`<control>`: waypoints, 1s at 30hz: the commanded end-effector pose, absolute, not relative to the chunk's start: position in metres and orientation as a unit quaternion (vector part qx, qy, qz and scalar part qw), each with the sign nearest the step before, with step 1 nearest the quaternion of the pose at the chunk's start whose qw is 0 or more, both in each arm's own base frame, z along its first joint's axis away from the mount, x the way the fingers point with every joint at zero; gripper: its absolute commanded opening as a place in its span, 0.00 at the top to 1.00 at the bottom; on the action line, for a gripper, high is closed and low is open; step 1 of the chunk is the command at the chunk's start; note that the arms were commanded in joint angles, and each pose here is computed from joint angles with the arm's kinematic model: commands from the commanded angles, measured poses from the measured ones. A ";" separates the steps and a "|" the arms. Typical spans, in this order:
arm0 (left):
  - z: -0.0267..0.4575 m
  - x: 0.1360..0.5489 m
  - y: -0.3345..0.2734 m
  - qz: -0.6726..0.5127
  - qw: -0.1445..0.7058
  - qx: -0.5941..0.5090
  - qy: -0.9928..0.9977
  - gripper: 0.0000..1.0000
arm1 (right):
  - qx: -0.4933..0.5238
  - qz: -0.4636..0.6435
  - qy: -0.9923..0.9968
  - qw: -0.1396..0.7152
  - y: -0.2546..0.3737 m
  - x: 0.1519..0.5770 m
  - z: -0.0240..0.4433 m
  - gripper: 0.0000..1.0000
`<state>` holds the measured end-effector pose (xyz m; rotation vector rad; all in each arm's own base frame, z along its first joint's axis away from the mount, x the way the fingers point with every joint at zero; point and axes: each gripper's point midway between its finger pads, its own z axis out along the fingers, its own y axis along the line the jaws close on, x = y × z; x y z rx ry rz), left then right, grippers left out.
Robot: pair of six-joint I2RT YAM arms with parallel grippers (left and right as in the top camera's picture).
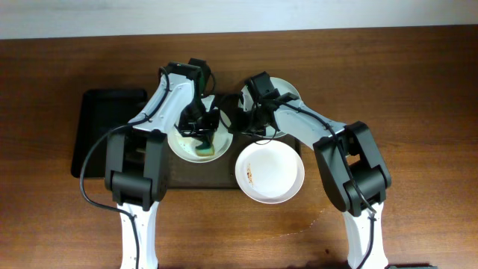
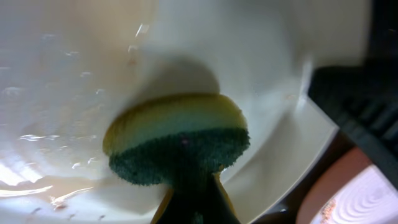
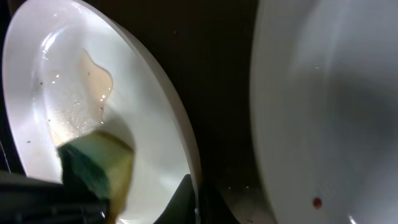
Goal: Clean dirty plates on tray and stack at the side
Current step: 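Scrub the top-left plate with the sponge in the left gripper, then lift the cleaned plate with the right gripper and place it right of the tray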
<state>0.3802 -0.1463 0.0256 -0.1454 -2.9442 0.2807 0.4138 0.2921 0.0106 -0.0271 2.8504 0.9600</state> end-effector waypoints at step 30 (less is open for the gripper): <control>0.077 0.483 -0.024 0.113 -0.061 0.120 -0.984 0.99 | -0.127 -0.029 0.951 0.279 0.247 0.423 0.159 0.96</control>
